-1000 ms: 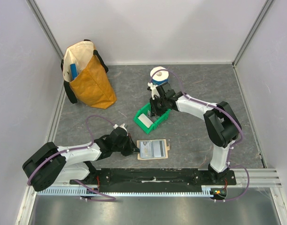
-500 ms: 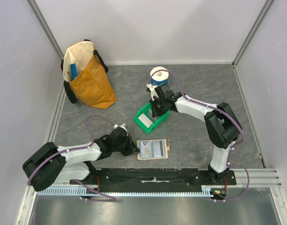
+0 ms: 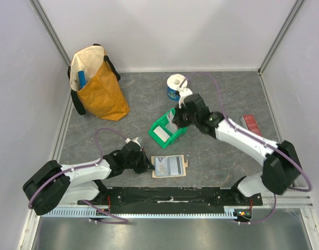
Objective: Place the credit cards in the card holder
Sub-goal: Turn over the card slot in the card holder.
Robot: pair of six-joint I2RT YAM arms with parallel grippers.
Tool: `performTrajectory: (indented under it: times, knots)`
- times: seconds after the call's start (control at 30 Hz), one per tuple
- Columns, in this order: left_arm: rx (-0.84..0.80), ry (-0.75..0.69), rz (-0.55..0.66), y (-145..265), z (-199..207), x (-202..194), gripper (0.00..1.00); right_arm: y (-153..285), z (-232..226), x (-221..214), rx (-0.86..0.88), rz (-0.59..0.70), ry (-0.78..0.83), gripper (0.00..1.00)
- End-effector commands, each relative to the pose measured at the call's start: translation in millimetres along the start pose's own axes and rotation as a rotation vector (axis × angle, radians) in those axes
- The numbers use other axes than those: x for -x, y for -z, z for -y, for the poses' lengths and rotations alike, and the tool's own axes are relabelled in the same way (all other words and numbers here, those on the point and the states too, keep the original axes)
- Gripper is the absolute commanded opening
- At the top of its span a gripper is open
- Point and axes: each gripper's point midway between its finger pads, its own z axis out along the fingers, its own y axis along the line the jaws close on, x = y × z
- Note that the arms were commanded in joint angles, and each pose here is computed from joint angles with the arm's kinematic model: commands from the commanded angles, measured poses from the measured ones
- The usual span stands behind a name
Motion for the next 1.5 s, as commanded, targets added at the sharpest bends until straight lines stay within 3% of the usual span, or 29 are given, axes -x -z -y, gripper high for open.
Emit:
performTrajectory:
  times: [0.0,0.2,0.47,1.17,1.47]
  knots:
    - [-0.013,-0.024,0.020,2.9,4.1,4.9,0.02,22.3,-32.9,-21.1,-0.029,0.141,-0.150,0.00]
    - [-0.029,-0.022,0.004,4.7,9.2,3.0,0.02,43.8,-86.5,-72.4,0.022,0.249,-0.368,0.00]
    - [-0.069,-0.010,-0.008,9.5,19.7,1.7,0.02,38.2,-117.2,-94.3,-0.062,0.314,-0.410,0.00]
    - [-0.093,-0.001,0.012,14.4,25.9,5.0,0.02,8.1,-127.5,-131.5,-0.132,0.235,-0.333,0.00]
    - [-0.097,-0.005,0.016,15.6,26.7,5.3,0.02,11.5,-118.7,-141.4,-0.233,0.208,-0.216,0.00]
